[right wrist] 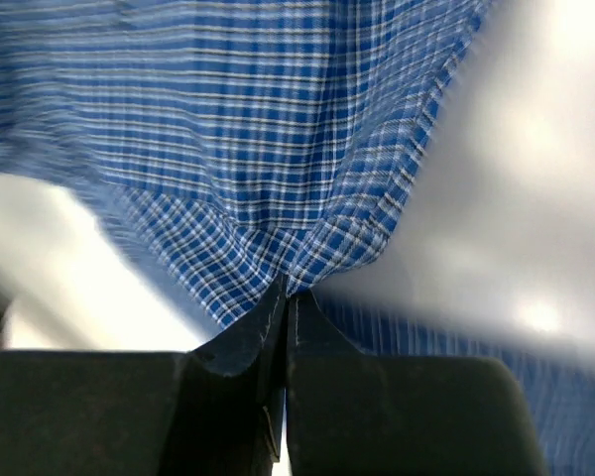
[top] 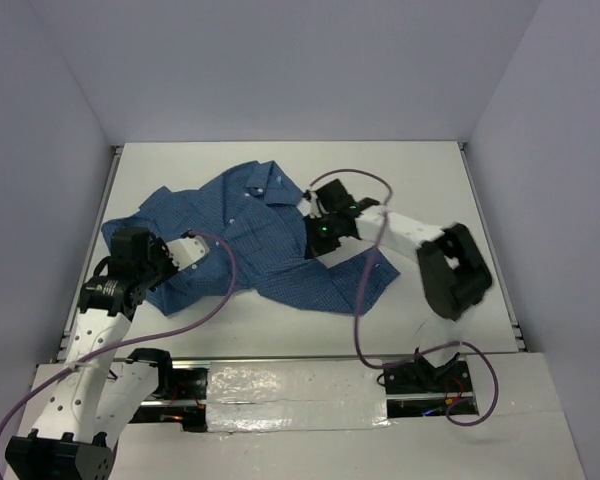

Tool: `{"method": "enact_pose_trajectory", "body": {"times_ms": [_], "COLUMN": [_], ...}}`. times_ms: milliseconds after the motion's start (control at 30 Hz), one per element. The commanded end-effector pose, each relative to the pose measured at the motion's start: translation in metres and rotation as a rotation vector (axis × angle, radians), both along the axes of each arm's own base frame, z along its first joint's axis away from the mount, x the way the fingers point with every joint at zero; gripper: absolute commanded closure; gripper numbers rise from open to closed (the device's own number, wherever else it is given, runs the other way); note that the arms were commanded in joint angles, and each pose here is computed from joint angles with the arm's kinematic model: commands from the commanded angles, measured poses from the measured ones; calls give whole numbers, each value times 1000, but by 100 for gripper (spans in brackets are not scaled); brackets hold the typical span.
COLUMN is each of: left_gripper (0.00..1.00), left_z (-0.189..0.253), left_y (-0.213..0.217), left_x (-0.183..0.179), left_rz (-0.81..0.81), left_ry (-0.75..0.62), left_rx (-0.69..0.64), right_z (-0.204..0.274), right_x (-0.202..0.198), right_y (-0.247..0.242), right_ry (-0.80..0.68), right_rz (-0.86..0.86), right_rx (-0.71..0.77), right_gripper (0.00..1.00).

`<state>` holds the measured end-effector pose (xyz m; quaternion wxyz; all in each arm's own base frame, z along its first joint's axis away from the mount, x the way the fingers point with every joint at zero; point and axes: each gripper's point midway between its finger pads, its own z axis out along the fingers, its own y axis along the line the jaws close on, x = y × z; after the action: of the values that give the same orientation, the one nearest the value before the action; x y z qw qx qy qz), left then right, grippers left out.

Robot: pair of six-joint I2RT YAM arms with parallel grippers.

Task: Fold and stack the long sleeve shirts
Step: Flatten the shirt out

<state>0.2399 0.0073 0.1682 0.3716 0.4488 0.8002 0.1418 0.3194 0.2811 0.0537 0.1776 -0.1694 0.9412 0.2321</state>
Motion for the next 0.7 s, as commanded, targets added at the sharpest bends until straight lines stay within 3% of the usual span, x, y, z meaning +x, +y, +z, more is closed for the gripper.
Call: {"method": "enact_pose_trajectory", "body": {"times_ms": [0, 100, 233, 300, 333, 367, 400, 433, 467, 500, 533, 567, 600, 633, 667], "left_gripper": [100, 100, 100, 100, 100, 100, 100, 100, 100, 100, 100, 100, 100, 100, 100], "left_z": [-2, -6, 2, 11, 28, 13, 23, 75, 57, 80, 196, 184, 222, 329, 327], "left_y": [14, 12, 17, 9, 6, 3, 1, -1, -3, 4, 2, -2, -7, -14, -22], "left_x": [-7, -5, 23, 58, 79, 102, 132, 170, 209, 241, 279, 323, 342, 336, 357], "left_rz": [103, 131, 190, 164, 155, 152, 142, 138, 154, 213, 184, 196, 201, 118, 80], "left_ry": [-15, 13, 31, 9, -35, 13, -36, -154, -101, -143, -389, -369, -450, -700, -729], "left_rx": [7, -32, -79, -119, -140, -149, -168, -195, -211, -295, -367, -419, -507, -570, -607], "right_z": [71, 80, 98, 115, 152, 141, 156, 240, 218, 245, 360, 351, 420, 455, 494], "right_x": [-28, -67, -79, -51, -15, 18, 47, 99, 156, 193, 217, 259, 269, 270, 259], "right_y": [-33, -54, -58, -51, -50, -46, -43, -40, -55, -65, -76, -98, -111, -127, -149], "right_ry": [-66, -27, -59, -114, -210, -177, -191, -381, -318, -371, -629, -554, -805, -814, -927], "right_rz": [-20, -16, 19, 36, 23, 4, 4, 9, -96, -147, -146, -282, -236, -313, -339], "right_rx": [197, 265, 292, 320, 361, 356, 390, 459, 464, 499, 615, 733, 873, 1039, 1120], "right_gripper": [100, 100, 100, 100, 100, 100, 100, 100, 100, 100, 100, 100, 100, 100, 100]}}
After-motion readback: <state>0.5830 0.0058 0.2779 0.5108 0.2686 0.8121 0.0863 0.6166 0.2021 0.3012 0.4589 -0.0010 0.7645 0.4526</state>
